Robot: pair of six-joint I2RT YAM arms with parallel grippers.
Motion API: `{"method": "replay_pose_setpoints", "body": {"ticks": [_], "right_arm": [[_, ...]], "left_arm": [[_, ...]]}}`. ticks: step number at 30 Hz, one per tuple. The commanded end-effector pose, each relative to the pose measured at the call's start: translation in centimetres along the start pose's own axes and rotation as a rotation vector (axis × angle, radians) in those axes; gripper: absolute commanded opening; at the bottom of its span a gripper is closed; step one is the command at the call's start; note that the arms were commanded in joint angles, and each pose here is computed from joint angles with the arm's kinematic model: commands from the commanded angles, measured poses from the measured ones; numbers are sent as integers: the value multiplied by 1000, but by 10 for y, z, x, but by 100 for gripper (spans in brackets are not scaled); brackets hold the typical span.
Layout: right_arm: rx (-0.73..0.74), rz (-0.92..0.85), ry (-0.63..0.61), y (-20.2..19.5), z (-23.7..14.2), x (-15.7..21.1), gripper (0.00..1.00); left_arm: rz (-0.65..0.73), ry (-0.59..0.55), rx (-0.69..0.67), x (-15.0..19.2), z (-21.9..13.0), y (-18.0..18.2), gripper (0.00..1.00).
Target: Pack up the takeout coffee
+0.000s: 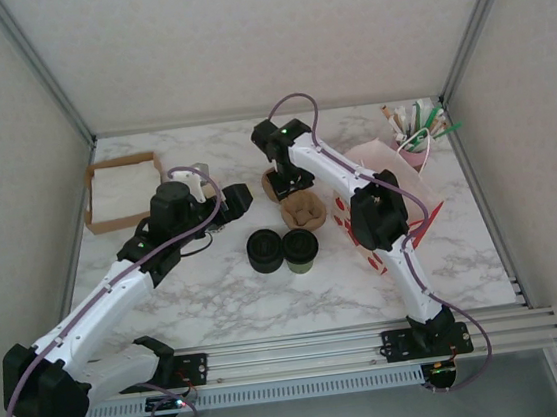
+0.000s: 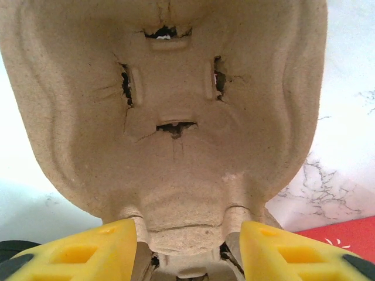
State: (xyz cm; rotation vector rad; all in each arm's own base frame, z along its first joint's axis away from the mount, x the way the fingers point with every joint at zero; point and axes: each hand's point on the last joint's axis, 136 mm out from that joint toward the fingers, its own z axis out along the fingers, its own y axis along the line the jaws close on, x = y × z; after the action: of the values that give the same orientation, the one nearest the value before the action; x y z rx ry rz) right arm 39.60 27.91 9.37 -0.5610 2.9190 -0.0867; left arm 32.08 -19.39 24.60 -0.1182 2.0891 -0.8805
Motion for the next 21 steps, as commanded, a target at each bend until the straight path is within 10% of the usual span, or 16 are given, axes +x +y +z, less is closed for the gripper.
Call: {"method": "replay_pose_setpoints", "body": {"ticks": [1, 21], "right_arm": [[-1, -6, 17, -1, 3, 0, 49], [-19, -10, 38, 4, 13, 1, 45]], "left_arm": [[3, -28, -5, -6, -6, 1, 100], [5, -32, -10, -7, -5, 2, 100]]}}
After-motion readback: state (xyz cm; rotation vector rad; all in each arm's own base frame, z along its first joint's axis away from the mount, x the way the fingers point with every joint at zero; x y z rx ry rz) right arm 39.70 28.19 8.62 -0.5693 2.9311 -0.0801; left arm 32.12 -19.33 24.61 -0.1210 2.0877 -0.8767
